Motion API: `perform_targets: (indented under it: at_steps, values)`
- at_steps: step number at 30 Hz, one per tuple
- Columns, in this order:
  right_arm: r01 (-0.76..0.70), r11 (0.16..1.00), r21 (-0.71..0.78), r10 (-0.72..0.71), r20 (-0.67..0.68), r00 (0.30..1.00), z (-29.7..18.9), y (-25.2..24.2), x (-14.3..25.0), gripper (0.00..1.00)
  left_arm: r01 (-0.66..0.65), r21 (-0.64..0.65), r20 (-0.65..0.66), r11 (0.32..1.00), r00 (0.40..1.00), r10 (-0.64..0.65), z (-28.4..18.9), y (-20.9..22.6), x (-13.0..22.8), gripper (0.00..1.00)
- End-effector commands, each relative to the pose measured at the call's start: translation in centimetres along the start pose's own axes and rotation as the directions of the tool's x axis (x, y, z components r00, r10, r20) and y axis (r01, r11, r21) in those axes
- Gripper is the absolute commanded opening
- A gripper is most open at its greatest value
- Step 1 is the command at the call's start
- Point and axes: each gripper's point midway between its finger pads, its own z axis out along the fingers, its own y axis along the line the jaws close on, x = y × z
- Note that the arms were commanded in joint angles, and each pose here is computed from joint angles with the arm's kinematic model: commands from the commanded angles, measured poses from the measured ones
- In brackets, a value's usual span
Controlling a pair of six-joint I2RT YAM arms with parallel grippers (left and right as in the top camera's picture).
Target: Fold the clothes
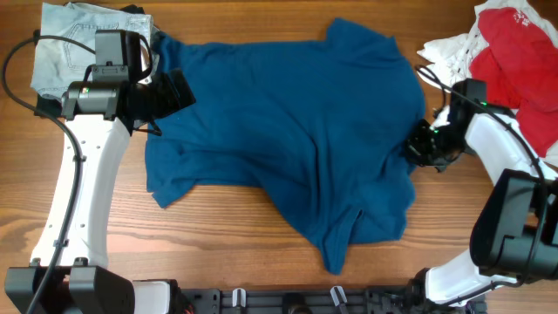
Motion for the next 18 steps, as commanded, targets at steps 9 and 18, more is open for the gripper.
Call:
perform_targets:
  at_steps: [9, 18]
  values:
    - [0.39, 0.914, 0.113, -0.397, 0.045, 0.917, 1.3, 8.0, 5.6, 0.09, -0.016, -0.01, -0.007, 1.0, 1.0, 0.015, 0.4, 0.2, 0.2, 1.0]
    - [0.281, 0.947, 0.157, -0.295, 0.075, 0.952, 0.4, 7.1, 5.3, 0.56, -0.016, -0.008, -0.002, 1.0, 1.0, 0.016, 0.4, 0.1, 0.0, 1.0]
